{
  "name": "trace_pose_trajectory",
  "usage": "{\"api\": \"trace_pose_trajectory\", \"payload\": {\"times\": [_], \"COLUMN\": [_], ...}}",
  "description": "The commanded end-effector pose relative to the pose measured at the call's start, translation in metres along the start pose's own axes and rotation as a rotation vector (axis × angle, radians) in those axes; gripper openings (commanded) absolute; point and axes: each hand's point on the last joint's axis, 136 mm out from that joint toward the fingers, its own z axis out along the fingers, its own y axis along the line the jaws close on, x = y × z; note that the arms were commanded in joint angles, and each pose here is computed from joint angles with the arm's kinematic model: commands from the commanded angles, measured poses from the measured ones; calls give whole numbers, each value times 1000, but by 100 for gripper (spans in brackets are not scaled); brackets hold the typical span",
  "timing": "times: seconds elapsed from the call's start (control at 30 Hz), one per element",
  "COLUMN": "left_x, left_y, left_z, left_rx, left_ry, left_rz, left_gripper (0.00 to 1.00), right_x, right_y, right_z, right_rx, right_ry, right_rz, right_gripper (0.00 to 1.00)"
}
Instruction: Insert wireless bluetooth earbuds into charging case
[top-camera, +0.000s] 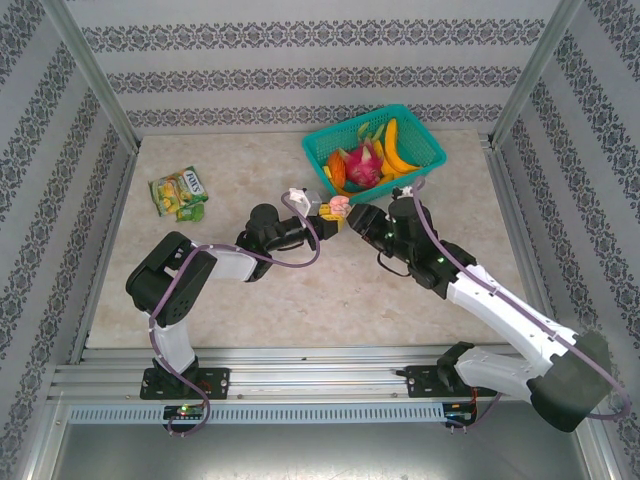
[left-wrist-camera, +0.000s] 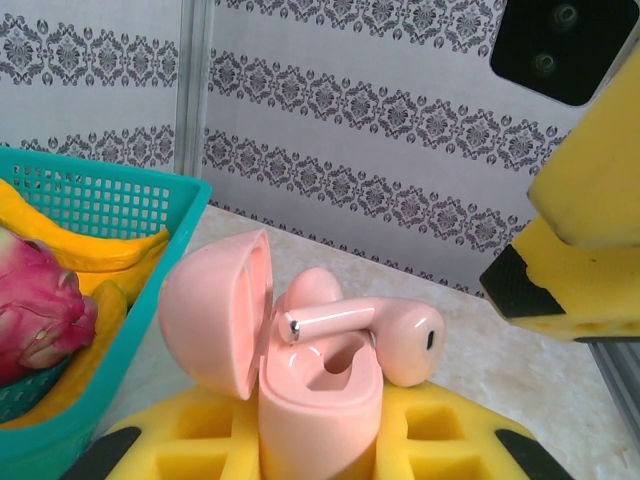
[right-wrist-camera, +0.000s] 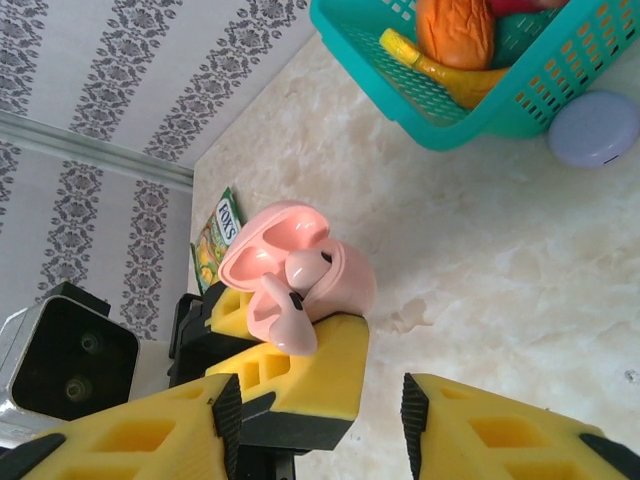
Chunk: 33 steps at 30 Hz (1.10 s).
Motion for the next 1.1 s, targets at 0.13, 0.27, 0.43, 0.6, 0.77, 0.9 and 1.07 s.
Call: {"api": "trace_pose_trajectory", "payload": {"times": [0.13,0.27,0.43,0.6,0.77,0.9,1.07], "left_x": [-11,-13,-11,-10,-10,-8,-7], "left_y": [-8,-9,-10,-11,-12,-12,-12], "left_z": [2,2,1,1,0,0,-1], "left_rx": [28,35,37,40,43,44,46], "left_ry": [-47,-47,-43,-42,-42,-38,-39], "left_rz": [15,14,13,11,9,5,2], "left_gripper": [0,0,0,0,0,0,0], "right_x": [2,3,2,1,0,-3,-7], "right_y": [12,13,16,19,21,23,26], "right_z": [13,19,25,28,30,30,30], "right_rx": [-39,-43,-52,-60,-66,-69,-77], "right_ry": [1,6,11,13,14,8,1], "right_rz": [4,9,18,19,18,17,16], "right_gripper": [46,46,45,44,42,40,39]}}
